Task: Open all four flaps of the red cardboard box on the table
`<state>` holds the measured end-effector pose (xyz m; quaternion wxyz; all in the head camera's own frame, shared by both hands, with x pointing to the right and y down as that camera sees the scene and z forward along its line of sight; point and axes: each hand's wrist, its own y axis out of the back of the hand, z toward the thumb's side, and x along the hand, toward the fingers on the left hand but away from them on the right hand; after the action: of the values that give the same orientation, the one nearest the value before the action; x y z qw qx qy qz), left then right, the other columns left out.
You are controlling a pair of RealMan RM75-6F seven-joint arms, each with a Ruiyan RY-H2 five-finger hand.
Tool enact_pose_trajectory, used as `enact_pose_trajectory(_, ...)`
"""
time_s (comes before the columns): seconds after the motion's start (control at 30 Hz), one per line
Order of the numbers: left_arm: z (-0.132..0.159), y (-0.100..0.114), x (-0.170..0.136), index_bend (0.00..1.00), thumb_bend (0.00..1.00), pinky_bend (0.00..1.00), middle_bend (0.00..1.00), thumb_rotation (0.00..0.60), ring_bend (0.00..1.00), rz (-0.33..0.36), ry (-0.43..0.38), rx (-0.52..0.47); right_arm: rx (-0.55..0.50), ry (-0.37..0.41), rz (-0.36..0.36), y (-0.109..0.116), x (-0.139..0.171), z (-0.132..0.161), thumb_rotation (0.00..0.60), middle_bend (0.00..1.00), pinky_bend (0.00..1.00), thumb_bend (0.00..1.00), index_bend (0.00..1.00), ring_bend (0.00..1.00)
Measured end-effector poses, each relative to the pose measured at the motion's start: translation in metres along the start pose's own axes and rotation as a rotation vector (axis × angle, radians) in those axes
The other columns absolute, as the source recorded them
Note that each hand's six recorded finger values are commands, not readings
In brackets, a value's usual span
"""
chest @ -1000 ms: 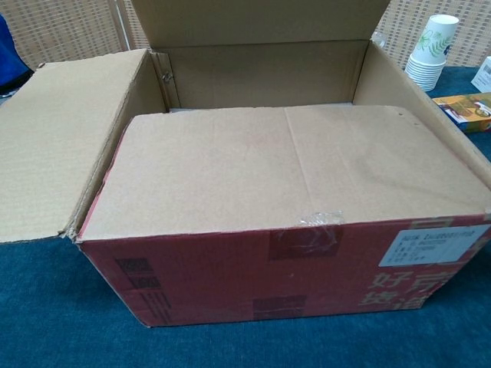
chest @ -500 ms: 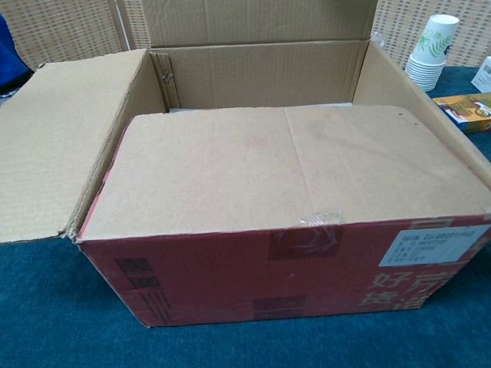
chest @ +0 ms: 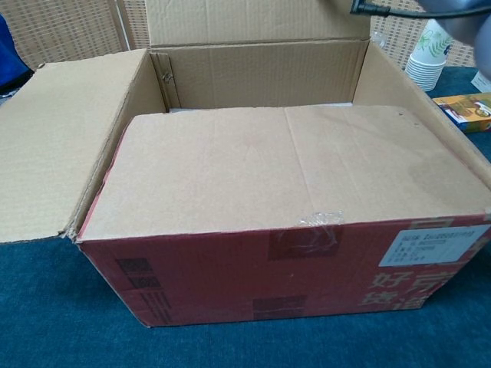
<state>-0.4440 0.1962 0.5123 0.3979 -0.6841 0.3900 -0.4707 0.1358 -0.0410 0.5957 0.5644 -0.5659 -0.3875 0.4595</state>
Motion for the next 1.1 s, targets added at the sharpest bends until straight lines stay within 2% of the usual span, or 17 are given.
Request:
enact_pose_trajectory(0.33, -0.002, -0.001, 0.001, 0.14, 0.00, 0.09, 0.00, 0.598, 0.00, -0.002, 0.009, 0.004, 0.039, -0.014, -0.003, -0.028, 0.002, 0.004, 0.600, 0.00, 0.19, 0.17, 0.00, 0.00)
enact_pose_trajectory(0.5, -0.002, -0.002, 0.001, 0.14, 0.00, 0.09, 0.00, 0.598, 0.00, -0.007, 0.010, 0.006, 0.038, -0.006, -0.003, -0.034, 0.004, 0.007, 0.600, 0.00, 0.19, 0.17, 0.00, 0.00)
enact_pose_trajectory(0.83, 0.000, -0.008, 0.003, 0.14, 0.00, 0.09, 0.00, 0.599, 0.00, -0.029, 0.002, 0.007, 0.039, 0.028, -0.045, -0.005, 0.002, -0.009, 0.600, 0.00, 0.19, 0.16, 0.00, 0.00)
enact_pose_trajectory(1.1, 0.007, -0.015, 0.008, 0.14, 0.01, 0.09, 0.00, 0.598, 0.00, -0.069, -0.019, -0.029, 0.130, 0.090, -0.006, 0.018, 0.012, -0.042, 0.600, 0.00, 0.21, 0.18, 0.00, 0.00)
